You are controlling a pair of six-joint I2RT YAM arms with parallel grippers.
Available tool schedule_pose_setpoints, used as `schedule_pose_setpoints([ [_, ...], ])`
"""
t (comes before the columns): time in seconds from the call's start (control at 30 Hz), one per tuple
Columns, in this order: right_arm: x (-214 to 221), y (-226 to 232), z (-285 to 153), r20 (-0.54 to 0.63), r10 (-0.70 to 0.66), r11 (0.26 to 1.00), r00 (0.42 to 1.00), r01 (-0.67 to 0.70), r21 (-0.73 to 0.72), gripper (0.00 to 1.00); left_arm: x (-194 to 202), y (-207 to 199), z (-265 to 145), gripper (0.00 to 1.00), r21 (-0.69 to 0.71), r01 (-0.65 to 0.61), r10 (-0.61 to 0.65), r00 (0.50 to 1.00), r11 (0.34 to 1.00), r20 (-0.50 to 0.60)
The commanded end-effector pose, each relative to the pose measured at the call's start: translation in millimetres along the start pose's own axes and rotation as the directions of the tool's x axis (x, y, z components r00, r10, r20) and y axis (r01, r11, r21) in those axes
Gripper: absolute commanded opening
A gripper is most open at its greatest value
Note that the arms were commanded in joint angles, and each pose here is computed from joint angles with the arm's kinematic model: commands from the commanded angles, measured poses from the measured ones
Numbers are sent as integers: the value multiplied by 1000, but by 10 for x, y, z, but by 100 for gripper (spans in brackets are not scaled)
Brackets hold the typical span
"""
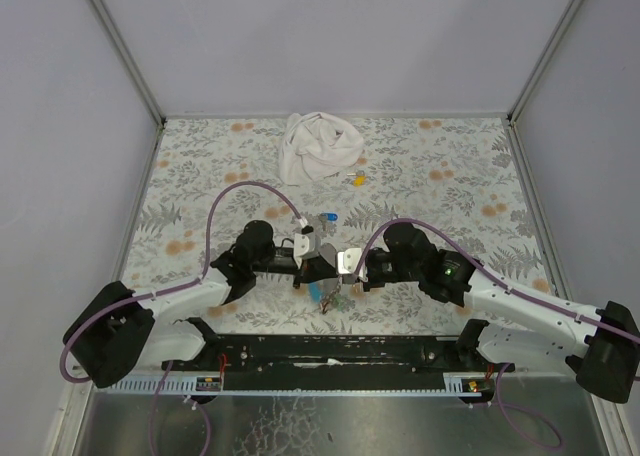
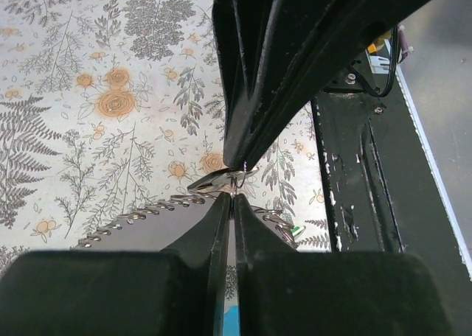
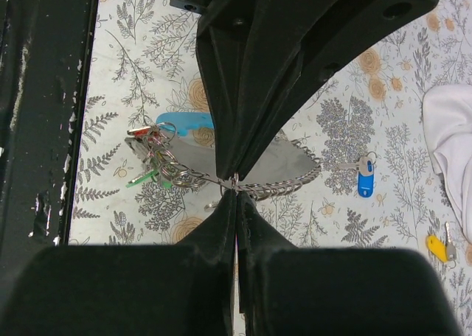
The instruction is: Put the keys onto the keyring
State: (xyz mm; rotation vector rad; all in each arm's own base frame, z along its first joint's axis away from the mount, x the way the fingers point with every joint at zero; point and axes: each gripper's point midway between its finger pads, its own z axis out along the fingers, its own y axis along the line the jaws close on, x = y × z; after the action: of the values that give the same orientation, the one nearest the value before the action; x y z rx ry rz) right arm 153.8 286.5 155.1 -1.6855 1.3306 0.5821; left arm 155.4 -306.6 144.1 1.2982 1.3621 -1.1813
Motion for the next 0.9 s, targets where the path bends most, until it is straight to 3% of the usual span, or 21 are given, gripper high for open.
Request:
schedule_pose_setpoints([
  [0.0, -308, -163, -57, 78, -46, 998, 996, 42, 47, 0, -198, 111, 9, 0, -61, 9, -6, 998, 998, 59],
  [0.27, -191, -98, -107, 64, -8, 998, 998, 4, 66, 0, -347, 370, -95, 0, -260, 184, -139, 973, 948, 183],
  [0.53, -62, 6, -51, 43, 30, 999, 999, -32, 35, 0, -428, 396, -180, 0, -290, 325, -231, 921, 900, 315],
  [0.87, 16, 61, -58, 41, 57, 997, 998, -59, 43, 0, -494, 431, -306, 0, -321, 403, -256, 874, 857, 414],
])
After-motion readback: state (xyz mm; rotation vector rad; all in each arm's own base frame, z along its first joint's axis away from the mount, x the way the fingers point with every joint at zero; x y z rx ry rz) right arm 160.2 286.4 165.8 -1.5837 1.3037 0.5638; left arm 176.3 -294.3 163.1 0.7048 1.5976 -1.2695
